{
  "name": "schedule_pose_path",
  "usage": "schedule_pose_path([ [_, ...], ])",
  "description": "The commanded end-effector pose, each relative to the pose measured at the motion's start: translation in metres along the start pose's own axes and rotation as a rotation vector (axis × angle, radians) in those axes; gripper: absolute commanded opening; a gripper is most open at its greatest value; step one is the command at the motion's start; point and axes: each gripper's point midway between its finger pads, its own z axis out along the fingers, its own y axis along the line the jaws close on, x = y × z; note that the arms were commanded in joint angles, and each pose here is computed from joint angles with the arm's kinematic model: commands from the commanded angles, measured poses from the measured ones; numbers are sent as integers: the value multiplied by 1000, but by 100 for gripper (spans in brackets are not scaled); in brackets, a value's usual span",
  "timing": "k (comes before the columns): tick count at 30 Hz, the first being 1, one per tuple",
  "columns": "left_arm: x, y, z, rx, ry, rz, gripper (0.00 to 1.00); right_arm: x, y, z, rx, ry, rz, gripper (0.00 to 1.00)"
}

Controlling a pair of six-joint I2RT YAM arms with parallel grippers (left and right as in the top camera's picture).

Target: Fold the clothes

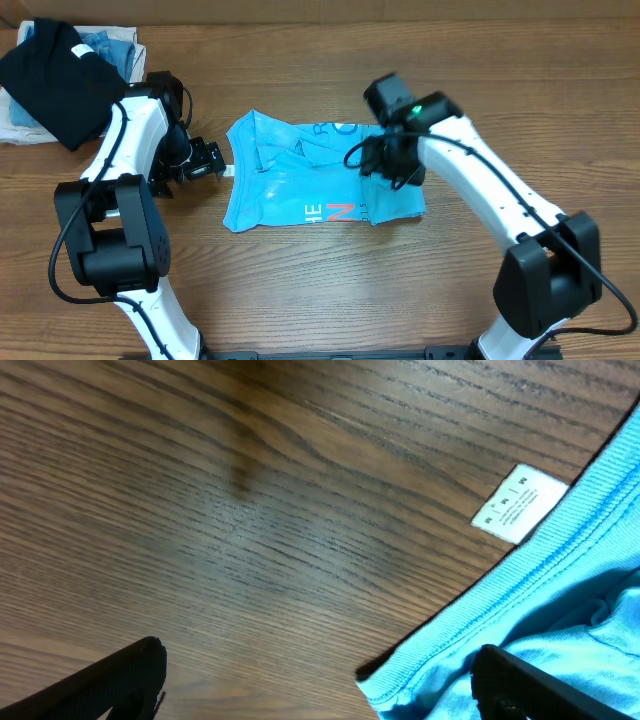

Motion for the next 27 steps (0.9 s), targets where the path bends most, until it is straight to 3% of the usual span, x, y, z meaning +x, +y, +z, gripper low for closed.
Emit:
schedule_pose_path([
  [1,2,-3,-4,9,-8,-13,100,-27,-24,-26,59,-109,37,73],
  [6,2,-3,-4,9,-8,-13,100,-28,-51,-12,68,-59,101,51],
  [11,1,-3,-3,10,-10,-13,100,-16,-28,14,-165,42,9,42],
  [18,4,-2,-1,6,0,-13,100,11,-38,55,-172,115,51,36],
  [27,4,-3,0,7,-1,-14,100,46,-5,81,-384,208,31,36],
])
